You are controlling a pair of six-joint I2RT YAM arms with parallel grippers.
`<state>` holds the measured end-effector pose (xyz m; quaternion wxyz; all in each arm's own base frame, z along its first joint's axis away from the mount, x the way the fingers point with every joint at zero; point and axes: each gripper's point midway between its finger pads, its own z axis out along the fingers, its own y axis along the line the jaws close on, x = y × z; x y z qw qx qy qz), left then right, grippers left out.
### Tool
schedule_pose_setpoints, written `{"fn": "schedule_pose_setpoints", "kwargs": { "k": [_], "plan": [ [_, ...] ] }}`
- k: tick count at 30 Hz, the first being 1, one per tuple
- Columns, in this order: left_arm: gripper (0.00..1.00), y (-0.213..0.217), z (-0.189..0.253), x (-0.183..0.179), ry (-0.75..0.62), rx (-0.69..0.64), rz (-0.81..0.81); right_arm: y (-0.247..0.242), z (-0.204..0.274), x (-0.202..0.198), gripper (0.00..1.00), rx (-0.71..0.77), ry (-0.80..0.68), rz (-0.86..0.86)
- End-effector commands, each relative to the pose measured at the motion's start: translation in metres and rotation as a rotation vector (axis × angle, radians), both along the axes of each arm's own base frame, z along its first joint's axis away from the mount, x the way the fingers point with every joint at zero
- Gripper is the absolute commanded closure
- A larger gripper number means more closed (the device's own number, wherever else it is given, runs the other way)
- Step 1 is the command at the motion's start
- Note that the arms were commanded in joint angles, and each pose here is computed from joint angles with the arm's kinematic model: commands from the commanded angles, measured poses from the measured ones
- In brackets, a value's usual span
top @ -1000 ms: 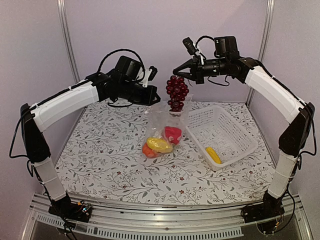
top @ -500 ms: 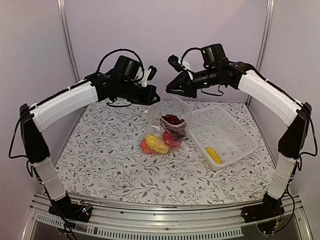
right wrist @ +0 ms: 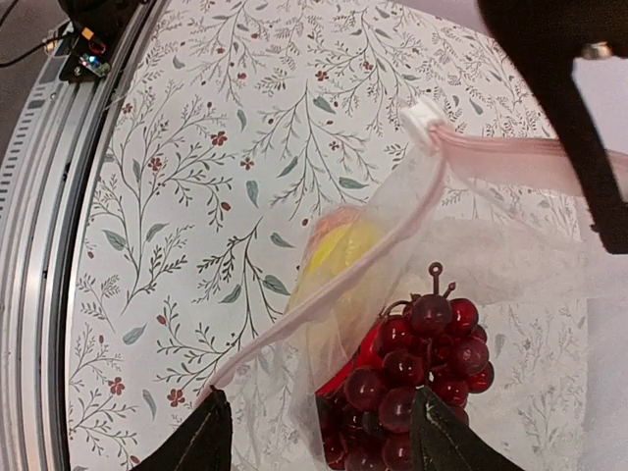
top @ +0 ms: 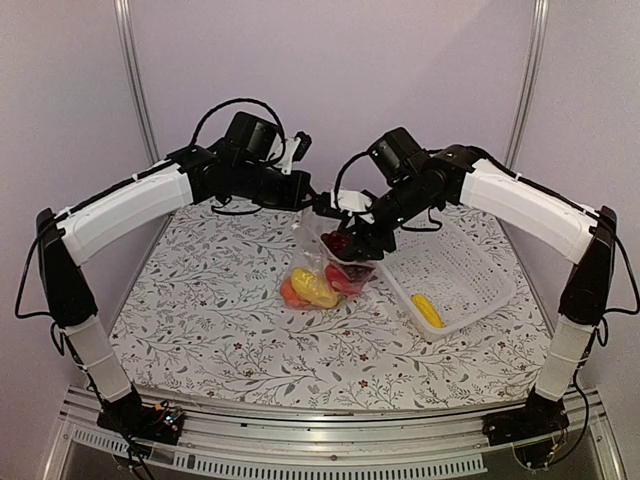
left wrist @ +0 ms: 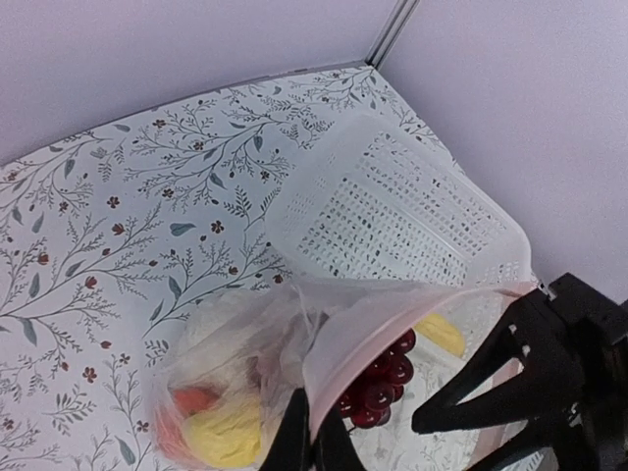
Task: Place the food in the zip-top bag and seal the zipper
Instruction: Adjust the zipper food storage bag at the center of the board.
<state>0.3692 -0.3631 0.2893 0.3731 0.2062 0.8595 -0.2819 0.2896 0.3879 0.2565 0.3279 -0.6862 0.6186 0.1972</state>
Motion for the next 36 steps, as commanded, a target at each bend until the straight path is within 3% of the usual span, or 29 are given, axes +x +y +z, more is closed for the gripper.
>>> {"fn": "schedule_pose_setpoints", "kwargs": {
  "k": [1, 7, 15, 20, 27, 31, 36],
  "plan": [
    [1.0, 0.011, 0.015, 0.002, -0.027, -0.028, 0.025, -0.019, -0.019, -0.003, 0.38, -0.179, -0.119, -0.028],
    [1.0, 0.012, 0.014, 0.001, -0.025, -0.028, 0.025, -0.01, -0.021, -0.009, 0.4, -0.2, -0.134, -0.023],
    [1.0, 0.011, 0.014, 0.0, -0.024, -0.025, 0.021, 0.0, 0.038, -0.03, 0.4, -0.088, -0.091, 0.008],
    [1.0, 0.011, 0.011, 0.001, -0.021, -0.024, 0.022, -0.002, 0.005, -0.049, 0.4, -0.183, -0.075, 0.045],
    [1.0, 0.012, 0.012, 0.001, -0.022, -0.023, 0.022, -0.006, -0.031, -0.021, 0.41, -0.294, -0.135, -0.061],
    [1.0, 0.013, 0.012, 0.0, -0.02, -0.02, 0.021, -0.003, -0.035, -0.013, 0.53, -0.294, -0.157, -0.083],
    [0.82, 0.016, 0.005, -0.003, -0.003, 0.009, 0.018, 0.008, -0.007, -0.007, 0.89, -0.21, -0.197, -0.101]
  ]
}}
